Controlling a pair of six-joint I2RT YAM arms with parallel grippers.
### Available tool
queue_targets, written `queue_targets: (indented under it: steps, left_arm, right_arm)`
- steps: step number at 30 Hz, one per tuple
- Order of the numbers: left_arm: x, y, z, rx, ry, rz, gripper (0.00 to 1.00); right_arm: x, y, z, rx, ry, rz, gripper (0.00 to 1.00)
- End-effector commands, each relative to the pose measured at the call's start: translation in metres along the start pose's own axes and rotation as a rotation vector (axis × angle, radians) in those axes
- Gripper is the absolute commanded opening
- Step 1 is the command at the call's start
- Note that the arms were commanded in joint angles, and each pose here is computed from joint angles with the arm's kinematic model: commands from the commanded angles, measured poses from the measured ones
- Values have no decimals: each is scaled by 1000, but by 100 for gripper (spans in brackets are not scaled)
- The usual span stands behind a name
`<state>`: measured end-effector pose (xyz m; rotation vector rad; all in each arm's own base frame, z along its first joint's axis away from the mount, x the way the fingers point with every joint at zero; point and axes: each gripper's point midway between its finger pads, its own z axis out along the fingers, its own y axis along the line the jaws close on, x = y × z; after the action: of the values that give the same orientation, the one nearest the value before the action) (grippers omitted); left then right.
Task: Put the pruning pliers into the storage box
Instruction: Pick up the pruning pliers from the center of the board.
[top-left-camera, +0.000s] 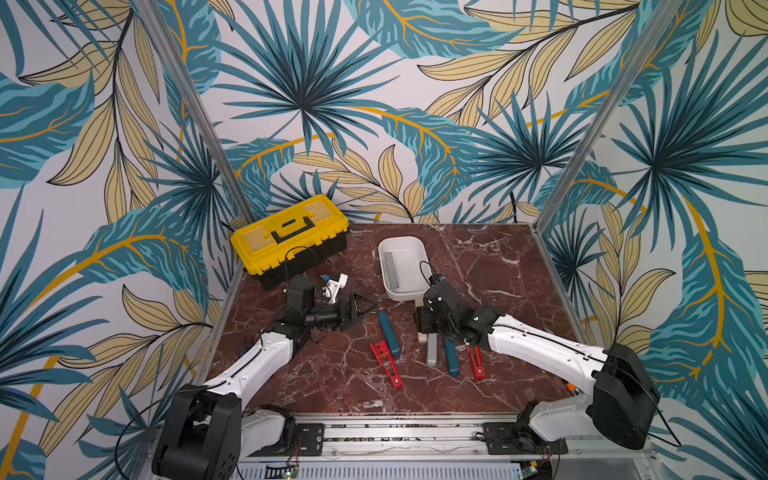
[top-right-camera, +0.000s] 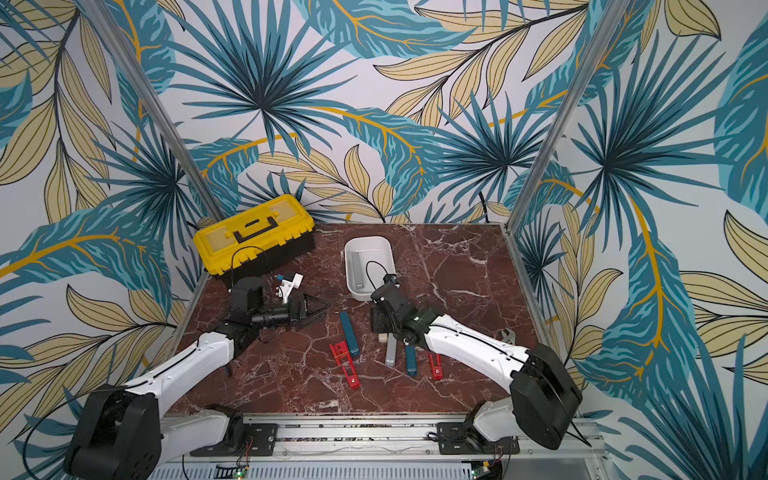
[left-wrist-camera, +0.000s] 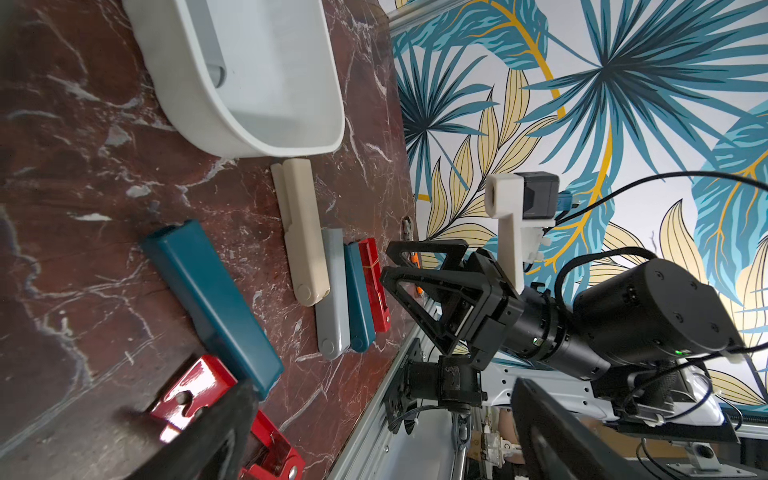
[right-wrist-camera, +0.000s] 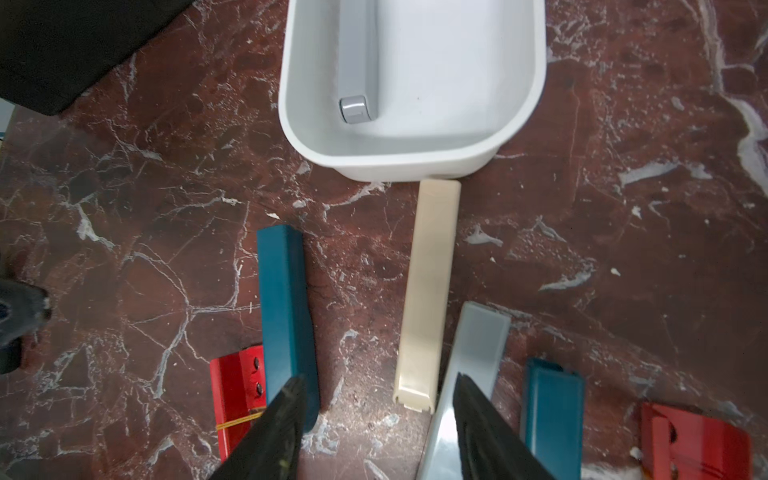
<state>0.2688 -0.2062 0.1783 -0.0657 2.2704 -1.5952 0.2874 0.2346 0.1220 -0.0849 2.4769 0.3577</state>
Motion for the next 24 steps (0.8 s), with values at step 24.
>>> queue_targets:
  steps: [24]
  left_arm:
    - [41,9,6,-13,76,-2,100]
  right_arm:
    - [82,-20,-12,190,-22,47,59]
